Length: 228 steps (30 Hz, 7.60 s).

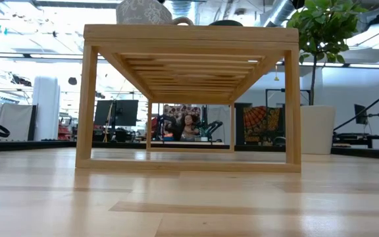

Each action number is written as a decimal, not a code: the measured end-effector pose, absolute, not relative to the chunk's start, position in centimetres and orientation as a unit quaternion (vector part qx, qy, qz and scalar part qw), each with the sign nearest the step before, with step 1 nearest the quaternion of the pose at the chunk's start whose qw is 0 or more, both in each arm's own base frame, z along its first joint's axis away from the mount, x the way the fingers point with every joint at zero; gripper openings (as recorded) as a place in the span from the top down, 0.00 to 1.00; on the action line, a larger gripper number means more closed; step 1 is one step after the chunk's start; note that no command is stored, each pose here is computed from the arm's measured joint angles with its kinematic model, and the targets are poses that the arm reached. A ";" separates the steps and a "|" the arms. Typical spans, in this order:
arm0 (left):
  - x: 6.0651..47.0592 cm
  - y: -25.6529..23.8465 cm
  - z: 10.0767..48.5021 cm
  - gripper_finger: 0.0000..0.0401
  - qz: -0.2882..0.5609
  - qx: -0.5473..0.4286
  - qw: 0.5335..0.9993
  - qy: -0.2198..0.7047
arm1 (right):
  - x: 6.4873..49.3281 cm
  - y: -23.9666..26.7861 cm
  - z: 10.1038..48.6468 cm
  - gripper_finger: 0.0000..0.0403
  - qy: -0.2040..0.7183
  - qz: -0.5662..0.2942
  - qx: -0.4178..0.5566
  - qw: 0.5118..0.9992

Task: Place coffee mugs
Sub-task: Put the gray mug on the shelf, then put the pink mug on the shelf, then return to Home Position

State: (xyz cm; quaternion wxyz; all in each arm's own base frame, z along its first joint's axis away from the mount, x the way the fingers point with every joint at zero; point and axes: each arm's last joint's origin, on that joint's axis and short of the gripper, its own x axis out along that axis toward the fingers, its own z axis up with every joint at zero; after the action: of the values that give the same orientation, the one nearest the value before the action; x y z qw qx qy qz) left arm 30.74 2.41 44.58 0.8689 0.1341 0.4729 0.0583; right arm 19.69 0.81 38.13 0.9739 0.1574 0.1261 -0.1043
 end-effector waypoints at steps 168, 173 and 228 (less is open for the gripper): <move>15.0 -0.8 36.1 1.00 0.189 -0.046 0.981 -0.027 | 32.4 1.4 36.9 0.89 0.570 -0.216 0.290 0.738; 15.0 -0.8 36.1 1.00 0.189 -0.043 0.981 -0.027 | 33.1 0.9 36.5 0.88 0.565 -0.221 0.296 0.738; 15.1 -0.8 36.0 1.00 0.084 -0.013 0.994 -0.074 | 18.5 1.6 40.3 0.96 0.130 -0.135 0.207 0.960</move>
State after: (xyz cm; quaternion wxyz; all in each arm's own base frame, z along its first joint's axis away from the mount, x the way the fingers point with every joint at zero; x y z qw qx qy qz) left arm 15.14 -0.79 35.98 0.9936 -0.0133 -0.0742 0.0841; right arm 18.51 1.64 40.33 0.9602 0.2070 0.1302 -0.1351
